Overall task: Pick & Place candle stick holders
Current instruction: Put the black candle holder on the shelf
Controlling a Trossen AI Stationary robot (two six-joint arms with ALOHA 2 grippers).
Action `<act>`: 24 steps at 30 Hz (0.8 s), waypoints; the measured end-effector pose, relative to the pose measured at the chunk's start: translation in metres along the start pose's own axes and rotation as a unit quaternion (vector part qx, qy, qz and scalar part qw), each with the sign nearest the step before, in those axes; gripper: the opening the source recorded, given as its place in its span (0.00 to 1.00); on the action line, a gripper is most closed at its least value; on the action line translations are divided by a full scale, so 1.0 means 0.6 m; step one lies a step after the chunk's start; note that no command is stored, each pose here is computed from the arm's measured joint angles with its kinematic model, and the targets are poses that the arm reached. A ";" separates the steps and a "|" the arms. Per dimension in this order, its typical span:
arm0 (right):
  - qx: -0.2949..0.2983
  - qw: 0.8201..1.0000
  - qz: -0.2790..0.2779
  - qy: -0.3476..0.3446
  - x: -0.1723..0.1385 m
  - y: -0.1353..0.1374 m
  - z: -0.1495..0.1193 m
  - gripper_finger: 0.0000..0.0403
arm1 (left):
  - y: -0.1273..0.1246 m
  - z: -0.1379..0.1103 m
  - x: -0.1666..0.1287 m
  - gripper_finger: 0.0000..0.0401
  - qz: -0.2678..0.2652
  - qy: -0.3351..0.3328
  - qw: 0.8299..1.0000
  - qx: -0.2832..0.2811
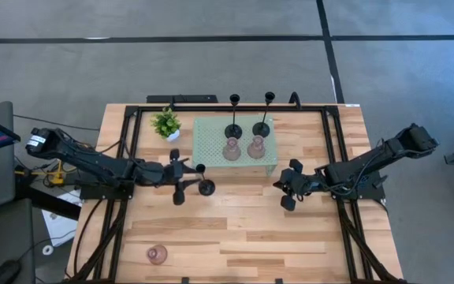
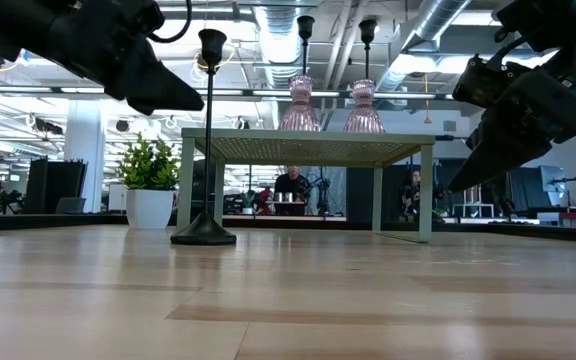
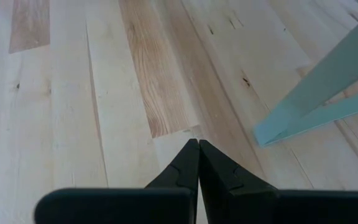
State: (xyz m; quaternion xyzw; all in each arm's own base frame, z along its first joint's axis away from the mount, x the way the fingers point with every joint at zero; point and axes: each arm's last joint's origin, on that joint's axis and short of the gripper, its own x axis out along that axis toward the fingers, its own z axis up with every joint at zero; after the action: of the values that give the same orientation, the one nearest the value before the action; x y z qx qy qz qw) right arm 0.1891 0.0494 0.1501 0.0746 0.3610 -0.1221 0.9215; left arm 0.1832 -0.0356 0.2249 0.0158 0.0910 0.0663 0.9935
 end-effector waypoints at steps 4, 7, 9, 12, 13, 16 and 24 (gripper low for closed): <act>0.000 1.000 0.000 0.000 0.000 0.000 0.000 0.00 | 0.001 0.000 0.000 0.33 0.009 -0.001 1.000 0.000; 0.000 1.000 0.000 0.000 0.000 0.000 0.000 0.00 | 0.000 0.005 0.000 0.33 0.004 -0.015 1.000 -0.008; 0.000 1.000 0.000 0.000 0.000 0.000 0.000 0.00 | 0.000 0.010 0.000 0.33 0.004 -0.028 0.999 -0.015; 0.000 1.000 0.000 0.000 0.000 0.000 0.000 0.00 | 0.000 0.016 -0.001 0.33 0.003 -0.047 0.999 -0.022; 0.000 1.000 -0.001 0.000 0.000 0.000 0.000 0.00 | 0.000 0.016 0.001 0.33 0.003 -0.050 0.998 -0.023; 0.000 1.000 -0.001 0.000 0.000 0.000 0.000 0.00 | -0.003 0.015 0.008 0.33 0.003 -0.053 0.998 -0.013; 0.002 1.000 -0.007 -0.001 0.002 -0.005 0.002 0.00 | -0.006 0.004 0.044 0.33 0.019 -0.064 0.998 -0.003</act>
State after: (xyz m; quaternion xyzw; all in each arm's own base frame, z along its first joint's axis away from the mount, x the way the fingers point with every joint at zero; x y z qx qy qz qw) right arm 0.1899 0.0464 0.1501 0.0739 0.3604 -0.1293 0.9209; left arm 0.2097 -0.0356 0.2222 0.0186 0.0267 0.0842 0.9959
